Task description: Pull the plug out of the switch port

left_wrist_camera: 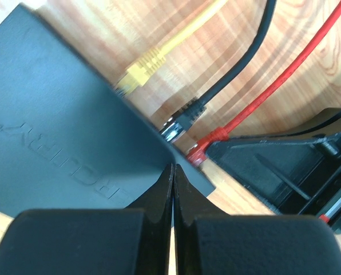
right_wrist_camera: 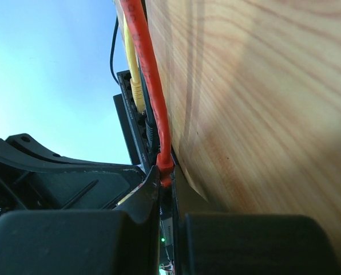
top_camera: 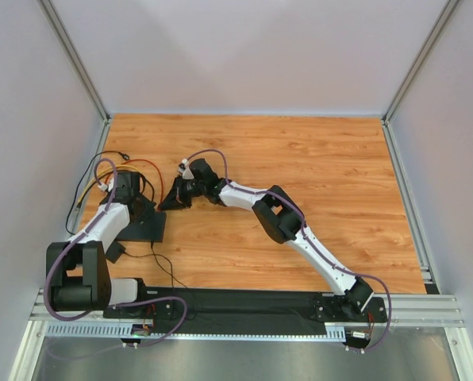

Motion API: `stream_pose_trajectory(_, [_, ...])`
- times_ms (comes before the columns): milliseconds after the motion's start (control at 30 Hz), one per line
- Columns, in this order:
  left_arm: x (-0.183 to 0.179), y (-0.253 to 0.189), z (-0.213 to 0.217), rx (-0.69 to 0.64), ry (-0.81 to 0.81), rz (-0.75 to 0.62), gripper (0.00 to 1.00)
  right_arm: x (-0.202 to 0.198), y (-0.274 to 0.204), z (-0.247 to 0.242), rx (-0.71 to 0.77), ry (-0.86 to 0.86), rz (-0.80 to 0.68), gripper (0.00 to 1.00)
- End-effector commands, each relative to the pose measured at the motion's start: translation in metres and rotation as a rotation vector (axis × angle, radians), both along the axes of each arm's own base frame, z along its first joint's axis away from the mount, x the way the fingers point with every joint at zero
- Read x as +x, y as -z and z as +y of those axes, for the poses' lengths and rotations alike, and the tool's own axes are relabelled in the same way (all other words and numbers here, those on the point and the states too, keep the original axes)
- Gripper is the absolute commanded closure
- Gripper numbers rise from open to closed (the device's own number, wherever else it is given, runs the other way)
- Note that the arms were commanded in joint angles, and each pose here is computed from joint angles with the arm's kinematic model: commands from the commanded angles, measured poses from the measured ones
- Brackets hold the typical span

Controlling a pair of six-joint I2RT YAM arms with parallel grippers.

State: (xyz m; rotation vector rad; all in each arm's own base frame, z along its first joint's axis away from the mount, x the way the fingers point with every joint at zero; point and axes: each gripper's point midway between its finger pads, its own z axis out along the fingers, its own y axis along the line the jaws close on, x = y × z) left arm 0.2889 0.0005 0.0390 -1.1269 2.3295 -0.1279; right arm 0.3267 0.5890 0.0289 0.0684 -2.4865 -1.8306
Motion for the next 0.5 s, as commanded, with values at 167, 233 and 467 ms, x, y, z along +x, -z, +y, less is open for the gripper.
stream_pose_trajectory(167, [-0.062, 0.047, 0.000, 0.001, 0.030, 0.299, 1.00, 0.006, 0.069, -0.003, -0.155, 0.111, 0.010, 1.00])
stream_pose_trajectory(233, [-0.066, 0.050, 0.000, 0.001, 0.031, 0.309, 1.00, 0.005, 0.068, -0.005, -0.176, 0.113, 0.005, 1.00])
stream_pose_trajectory(467, [-0.072, 0.054, -0.003, -0.015, 0.038, 0.326, 1.00, -0.006, 0.059, -0.017, -0.187, 0.131, 0.009, 1.00])
